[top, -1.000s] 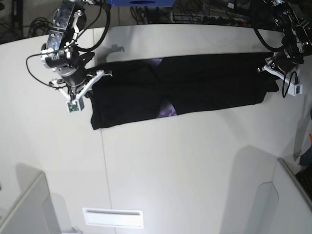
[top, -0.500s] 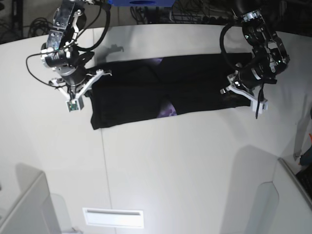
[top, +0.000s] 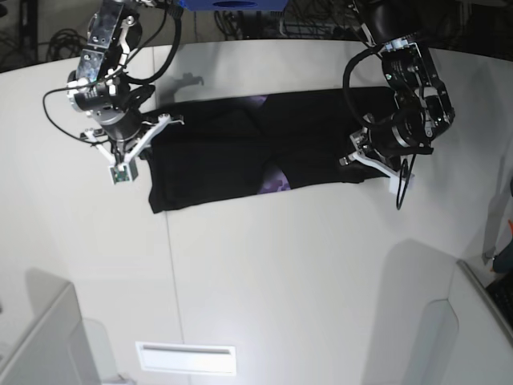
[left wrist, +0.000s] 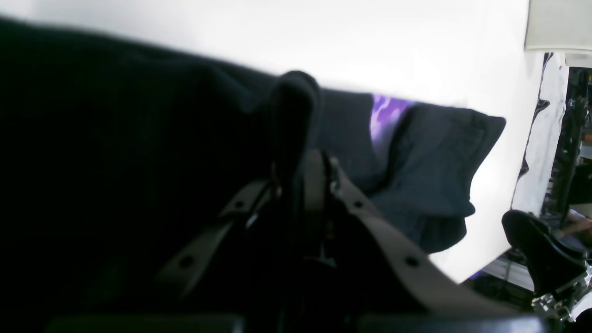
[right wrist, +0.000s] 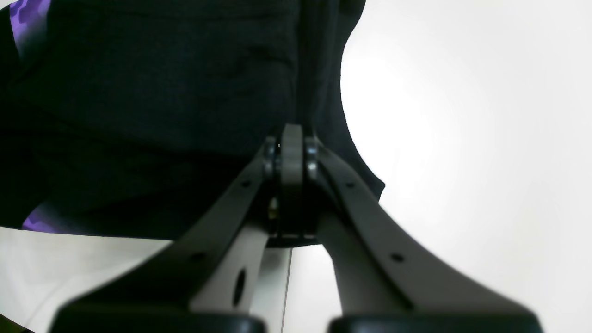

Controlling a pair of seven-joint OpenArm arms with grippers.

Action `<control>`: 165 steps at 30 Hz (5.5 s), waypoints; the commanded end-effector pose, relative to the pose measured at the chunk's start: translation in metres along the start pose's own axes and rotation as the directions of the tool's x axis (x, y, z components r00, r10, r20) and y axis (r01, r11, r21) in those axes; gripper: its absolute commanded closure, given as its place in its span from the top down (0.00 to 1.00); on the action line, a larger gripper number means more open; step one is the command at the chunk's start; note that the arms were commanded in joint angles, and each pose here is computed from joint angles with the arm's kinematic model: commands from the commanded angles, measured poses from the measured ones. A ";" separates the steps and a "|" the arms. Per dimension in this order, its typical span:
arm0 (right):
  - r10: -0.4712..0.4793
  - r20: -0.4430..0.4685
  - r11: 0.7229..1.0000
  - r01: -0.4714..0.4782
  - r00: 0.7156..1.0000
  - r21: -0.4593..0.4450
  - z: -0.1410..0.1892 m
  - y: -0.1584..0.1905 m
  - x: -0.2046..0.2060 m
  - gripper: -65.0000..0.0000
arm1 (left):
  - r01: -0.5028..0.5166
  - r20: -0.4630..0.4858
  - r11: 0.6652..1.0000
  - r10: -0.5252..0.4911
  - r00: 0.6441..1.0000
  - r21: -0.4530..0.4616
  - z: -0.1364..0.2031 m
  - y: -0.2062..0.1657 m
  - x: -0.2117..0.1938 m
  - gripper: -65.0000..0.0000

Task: Fold the T-shirt properly
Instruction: 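Grasp the strip end with the left gripper and fold it inward, then release and move both grippers to the strip's two ends, then fold the right gripper's end over toward the left gripper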

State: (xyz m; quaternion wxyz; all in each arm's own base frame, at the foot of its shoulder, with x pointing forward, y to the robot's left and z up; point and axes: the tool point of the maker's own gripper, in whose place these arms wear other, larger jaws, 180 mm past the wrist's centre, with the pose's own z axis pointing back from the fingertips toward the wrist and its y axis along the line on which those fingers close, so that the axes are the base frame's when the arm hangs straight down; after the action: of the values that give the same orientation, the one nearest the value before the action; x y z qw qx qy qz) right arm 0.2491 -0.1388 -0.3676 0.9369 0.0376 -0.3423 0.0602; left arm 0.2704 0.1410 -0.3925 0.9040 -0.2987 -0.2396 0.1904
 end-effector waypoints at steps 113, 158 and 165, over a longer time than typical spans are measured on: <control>-0.265 -0.317 0.842 0.379 0.911 0.384 -0.072 -0.018 -0.018 0.63 | 0.499 0.064 0.755 -0.575 0.816 0.427 0.122 0.144 0.008 0.00; -0.303 -0.170 0.887 0.343 0.938 0.309 -0.019 -0.007 0.048 0.00 | 0.746 0.004 0.666 -0.746 0.666 -0.013 -0.008 0.025 -0.017 0.00; -0.328 -0.204 0.806 0.386 0.922 0.449 0.004 0.071 0.065 0.00 | 0.769 -0.010 0.639 -0.769 0.639 -0.006 -0.011 0.010 -0.005 0.00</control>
State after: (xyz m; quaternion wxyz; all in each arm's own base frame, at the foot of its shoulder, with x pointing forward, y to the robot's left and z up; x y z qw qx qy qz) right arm 0.2799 -0.0682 -0.3321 0.9191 0.3164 -0.2317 -0.0398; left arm 0.2613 0.1419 -0.4212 0.9101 -0.1682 -0.3166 -0.2078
